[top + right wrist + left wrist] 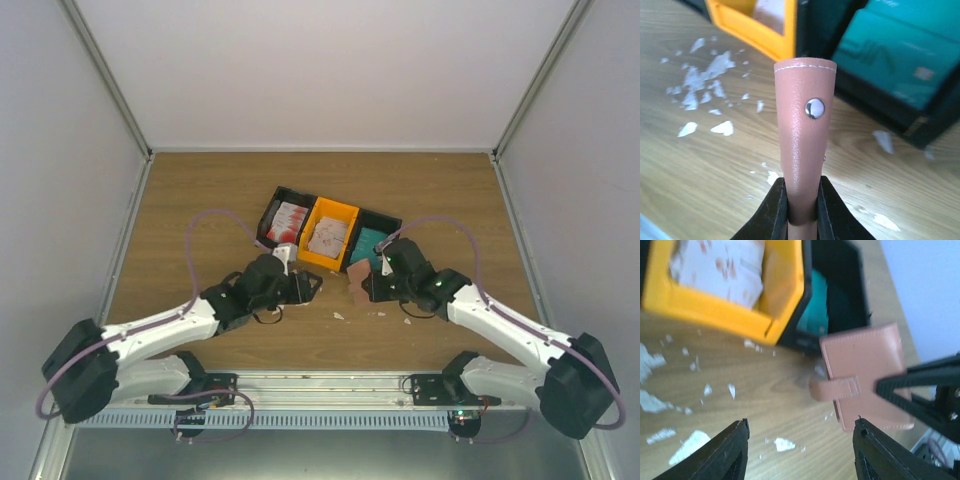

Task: Put the credit cards into the card holder
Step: Close the card holder at the center of the board.

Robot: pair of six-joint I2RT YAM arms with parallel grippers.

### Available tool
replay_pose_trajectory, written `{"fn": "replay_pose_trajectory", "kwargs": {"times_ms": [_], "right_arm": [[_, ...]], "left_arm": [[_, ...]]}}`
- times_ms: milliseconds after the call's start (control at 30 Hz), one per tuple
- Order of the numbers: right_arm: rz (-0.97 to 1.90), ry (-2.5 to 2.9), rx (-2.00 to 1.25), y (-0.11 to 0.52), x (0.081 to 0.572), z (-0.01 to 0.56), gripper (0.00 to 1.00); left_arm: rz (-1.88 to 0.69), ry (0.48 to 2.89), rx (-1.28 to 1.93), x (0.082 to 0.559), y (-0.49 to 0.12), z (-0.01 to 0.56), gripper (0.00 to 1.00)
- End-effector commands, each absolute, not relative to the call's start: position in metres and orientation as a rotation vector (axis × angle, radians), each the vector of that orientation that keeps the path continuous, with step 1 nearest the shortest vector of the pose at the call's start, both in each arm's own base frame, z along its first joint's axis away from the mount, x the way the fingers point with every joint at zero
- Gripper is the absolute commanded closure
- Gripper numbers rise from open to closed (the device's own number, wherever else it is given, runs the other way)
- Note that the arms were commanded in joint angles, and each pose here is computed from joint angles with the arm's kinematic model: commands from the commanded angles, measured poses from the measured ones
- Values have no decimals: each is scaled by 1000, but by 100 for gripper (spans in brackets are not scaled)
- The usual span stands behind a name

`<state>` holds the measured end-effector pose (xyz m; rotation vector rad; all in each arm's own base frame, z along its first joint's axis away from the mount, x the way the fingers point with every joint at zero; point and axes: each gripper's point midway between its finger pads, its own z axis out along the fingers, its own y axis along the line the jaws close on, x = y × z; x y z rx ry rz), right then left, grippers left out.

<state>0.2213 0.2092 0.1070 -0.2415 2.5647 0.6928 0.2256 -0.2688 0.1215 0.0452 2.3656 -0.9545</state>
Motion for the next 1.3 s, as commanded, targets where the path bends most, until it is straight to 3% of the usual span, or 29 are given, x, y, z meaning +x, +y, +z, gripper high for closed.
{"fn": "replay_pose_trajectory", "kwargs": {"times_ms": [0, 267, 367, 533, 867, 1100, 1267], "right_arm": [[233, 2678, -141, 156, 210, 111, 99], [-353, 2743, -152, 133, 195, 111, 100], [-421, 2737, -204, 150, 191, 106, 100], [-322, 2746, -351, 213, 188, 84, 99], [-247, 2745, -603, 299, 172, 24, 73], [177, 2681, -637, 349, 165, 63, 47], [278, 2593, -497, 333, 182, 102, 47]], "left_arm": [[-796, 2297, -1, 245, -239, 153, 40], [-793, 2240, -33, 251, -218, 178, 37], [-777, 2229, -53, 255, -209, 179, 37], [-753, 2221, -86, 263, -193, 180, 37], [-757, 2242, -110, 268, -176, 177, 36], [-773, 2260, -103, 266, -173, 172, 34], [-838, 2288, -69, 259, -181, 164, 31]]}}
